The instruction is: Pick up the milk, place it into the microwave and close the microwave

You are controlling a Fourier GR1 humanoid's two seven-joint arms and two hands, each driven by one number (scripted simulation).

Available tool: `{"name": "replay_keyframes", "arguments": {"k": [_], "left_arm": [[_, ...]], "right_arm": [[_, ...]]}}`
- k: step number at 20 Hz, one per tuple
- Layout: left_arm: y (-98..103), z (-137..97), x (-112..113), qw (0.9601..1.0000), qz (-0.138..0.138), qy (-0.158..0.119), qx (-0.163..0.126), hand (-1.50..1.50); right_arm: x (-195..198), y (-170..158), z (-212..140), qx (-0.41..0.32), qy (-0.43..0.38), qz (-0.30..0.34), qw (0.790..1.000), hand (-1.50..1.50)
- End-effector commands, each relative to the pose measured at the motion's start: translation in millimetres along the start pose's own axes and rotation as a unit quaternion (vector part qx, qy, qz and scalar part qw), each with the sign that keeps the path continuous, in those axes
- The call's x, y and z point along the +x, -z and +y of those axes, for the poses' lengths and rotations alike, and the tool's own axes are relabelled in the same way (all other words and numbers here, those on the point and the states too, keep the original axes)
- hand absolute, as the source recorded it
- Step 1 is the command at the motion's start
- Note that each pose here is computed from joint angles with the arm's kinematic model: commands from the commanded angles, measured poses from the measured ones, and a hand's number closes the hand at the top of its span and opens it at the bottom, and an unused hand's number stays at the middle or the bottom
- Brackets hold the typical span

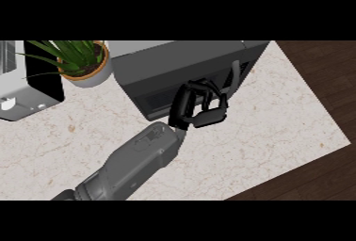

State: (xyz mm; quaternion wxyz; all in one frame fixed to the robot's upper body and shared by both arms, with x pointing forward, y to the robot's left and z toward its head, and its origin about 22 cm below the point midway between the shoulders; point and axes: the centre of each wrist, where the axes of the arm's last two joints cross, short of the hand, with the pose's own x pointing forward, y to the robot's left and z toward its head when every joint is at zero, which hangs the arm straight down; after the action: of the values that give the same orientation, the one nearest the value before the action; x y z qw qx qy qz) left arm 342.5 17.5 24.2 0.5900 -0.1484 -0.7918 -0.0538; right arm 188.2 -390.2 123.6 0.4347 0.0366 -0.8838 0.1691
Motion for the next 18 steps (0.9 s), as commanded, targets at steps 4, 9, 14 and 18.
{"name": "replay_keyframes", "arguments": {"k": [4,9,14,18], "left_arm": [[20,3,8,0.9999,-0.015,0.001,0.003,1.5],[24,2,11,0.9997,-0.025,0.001,0.005,1.5],[22,2,8,0.9997,-0.023,0.0,0.007,1.5],[22,1,8,0.9995,-0.031,-0.002,0.005,1.5]], "right_arm": [[5,8,-17,-0.004,-0.016,-0.004,1.0,-1.5],[8,14,-26,-0.004,-0.023,-0.003,1.0,-1.5],[20,23,-41,0.013,-0.064,0.0,0.998,-1.5],[24,27,-53,0.006,-0.078,-0.003,0.997,-1.5]]}}
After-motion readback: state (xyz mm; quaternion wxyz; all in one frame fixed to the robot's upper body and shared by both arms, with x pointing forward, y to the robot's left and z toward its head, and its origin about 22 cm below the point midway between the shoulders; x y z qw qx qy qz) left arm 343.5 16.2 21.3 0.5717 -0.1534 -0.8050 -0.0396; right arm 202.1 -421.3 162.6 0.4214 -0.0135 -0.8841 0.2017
